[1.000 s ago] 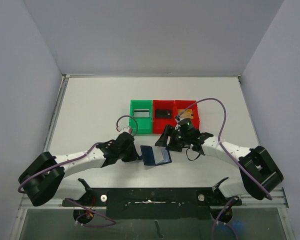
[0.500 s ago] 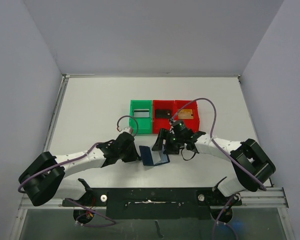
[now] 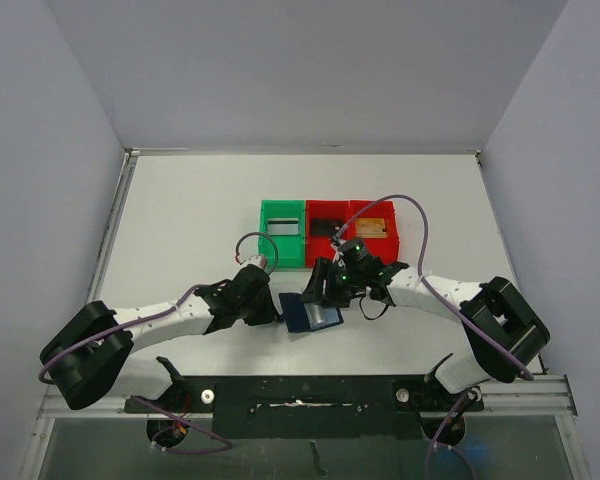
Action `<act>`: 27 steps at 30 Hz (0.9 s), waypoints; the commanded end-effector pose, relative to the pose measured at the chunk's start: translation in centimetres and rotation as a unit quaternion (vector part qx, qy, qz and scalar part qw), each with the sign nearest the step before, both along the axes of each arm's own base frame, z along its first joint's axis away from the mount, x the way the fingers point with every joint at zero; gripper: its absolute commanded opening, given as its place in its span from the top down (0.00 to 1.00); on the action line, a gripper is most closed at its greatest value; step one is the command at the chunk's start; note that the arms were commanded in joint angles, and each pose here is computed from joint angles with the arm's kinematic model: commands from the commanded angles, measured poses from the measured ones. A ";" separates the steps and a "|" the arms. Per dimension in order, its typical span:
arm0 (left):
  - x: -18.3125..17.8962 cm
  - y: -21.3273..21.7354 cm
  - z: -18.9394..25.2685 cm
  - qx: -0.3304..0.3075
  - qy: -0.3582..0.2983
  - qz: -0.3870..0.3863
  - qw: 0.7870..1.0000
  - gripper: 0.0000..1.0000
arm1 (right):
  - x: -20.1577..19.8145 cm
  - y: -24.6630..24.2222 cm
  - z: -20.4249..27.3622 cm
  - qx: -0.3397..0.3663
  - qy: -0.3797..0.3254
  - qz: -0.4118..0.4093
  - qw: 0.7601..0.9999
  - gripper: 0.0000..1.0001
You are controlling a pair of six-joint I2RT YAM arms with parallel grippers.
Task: Take the credit cards out of the card holder
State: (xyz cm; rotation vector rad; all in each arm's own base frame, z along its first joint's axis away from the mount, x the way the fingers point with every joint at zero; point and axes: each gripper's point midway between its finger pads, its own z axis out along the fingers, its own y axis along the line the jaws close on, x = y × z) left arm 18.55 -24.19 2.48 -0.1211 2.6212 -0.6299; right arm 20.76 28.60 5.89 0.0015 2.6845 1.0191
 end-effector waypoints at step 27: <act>1.3 -1.4 3.9 -0.140 -0.026 0.040 0.989 0.73 | 0.9 5.3 1.3 0.220 0.041 -0.030 0.974 0.54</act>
